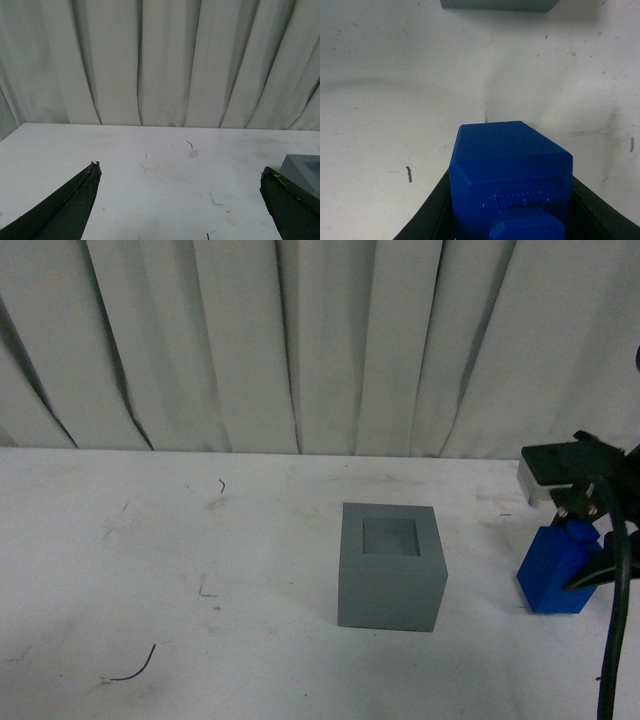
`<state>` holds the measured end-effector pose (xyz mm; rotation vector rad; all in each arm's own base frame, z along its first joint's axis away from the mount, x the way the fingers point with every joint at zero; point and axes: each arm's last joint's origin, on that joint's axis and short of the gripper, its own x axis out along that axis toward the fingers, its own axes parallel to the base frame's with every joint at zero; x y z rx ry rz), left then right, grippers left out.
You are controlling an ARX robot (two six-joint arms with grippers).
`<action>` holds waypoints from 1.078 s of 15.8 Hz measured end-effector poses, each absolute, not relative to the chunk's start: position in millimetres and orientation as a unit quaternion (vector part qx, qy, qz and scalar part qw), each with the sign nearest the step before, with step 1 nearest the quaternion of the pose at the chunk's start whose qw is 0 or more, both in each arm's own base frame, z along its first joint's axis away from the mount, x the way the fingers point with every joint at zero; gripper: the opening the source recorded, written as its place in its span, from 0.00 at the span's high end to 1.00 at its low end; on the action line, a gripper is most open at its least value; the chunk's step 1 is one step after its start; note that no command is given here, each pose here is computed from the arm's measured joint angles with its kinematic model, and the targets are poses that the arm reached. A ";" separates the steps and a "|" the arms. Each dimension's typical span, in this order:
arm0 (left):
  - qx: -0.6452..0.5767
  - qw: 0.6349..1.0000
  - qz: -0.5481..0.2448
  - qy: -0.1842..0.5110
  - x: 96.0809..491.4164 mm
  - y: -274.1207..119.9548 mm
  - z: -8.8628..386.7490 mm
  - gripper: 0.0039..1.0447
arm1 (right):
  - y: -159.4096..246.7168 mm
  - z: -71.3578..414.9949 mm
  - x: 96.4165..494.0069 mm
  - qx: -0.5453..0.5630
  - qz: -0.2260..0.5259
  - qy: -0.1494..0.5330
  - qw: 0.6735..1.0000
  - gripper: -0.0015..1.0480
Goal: Insert blue part into gray base
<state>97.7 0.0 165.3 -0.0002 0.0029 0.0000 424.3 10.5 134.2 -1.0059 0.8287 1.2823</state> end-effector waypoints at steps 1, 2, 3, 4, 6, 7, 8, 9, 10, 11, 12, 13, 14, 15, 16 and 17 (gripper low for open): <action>0.000 1.000 0.000 0.001 97.7 0.0 165.3 0.06 | 10.9 152.0 422.5 -0.432 0.557 0.354 0.615 0.55; 0.000 1.000 0.000 0.001 97.7 0.0 165.3 0.06 | 11.5 176.6 422.9 -0.435 0.555 0.341 0.622 0.55; 0.000 1.000 0.000 0.001 97.7 0.0 165.3 0.06 | 13.1 198.1 423.0 -0.437 0.553 0.328 0.629 0.55; 0.000 1.000 0.000 0.001 97.7 0.0 165.3 0.06 | 18.3 215.5 422.7 -0.445 0.552 0.316 0.631 0.55; 0.000 1.000 0.000 0.001 97.7 0.0 165.3 0.06 | 37.7 234.2 419.6 -0.443 0.566 0.305 0.625 0.55; 0.000 1.000 0.000 0.001 97.7 0.0 165.3 0.06 | 45.4 234.6 418.2 -0.441 0.572 0.305 0.621 0.55; 0.000 1.000 0.000 0.001 97.7 0.0 165.3 0.06 | 52.0 234.2 416.6 -0.438 0.578 0.307 0.616 0.55; 0.000 1.000 0.000 0.001 97.7 0.0 165.3 0.06 | 57.4 234.1 416.0 -0.438 0.580 0.308 0.614 0.55; 0.000 1.000 0.000 0.001 97.7 0.0 165.3 0.06 | 65.1 234.0 414.7 -0.437 0.584 0.308 0.611 0.55; 0.000 1.000 0.000 0.001 97.7 0.0 165.3 0.06 | 71.1 232.7 414.0 -0.435 0.586 0.311 0.609 0.55; 0.000 1.000 0.000 0.001 97.7 0.0 165.3 0.06 | 80.1 230.2 414.6 -0.432 0.592 0.313 0.604 0.55; 0.000 1.000 0.000 0.001 97.7 0.0 165.3 0.06 | 90.7 227.5 415.5 -0.431 0.598 0.315 0.598 0.55; 0.000 1.000 0.000 0.001 97.7 0.0 165.3 0.06 | 103.2 221.8 418.5 -0.430 0.604 0.317 0.591 0.55; 0.000 1.000 0.000 0.001 97.7 0.0 165.3 0.06 | 114.0 219.1 420.4 -0.431 0.607 0.320 0.586 0.55; 0.000 1.000 0.000 0.001 97.7 0.0 165.3 0.06 | 123.4 215.8 421.9 -0.430 0.612 0.321 0.581 0.55; 0.000 1.000 0.000 0.001 97.7 0.0 165.3 0.06 | 131.3 212.9 422.9 -0.430 0.614 0.323 0.577 0.55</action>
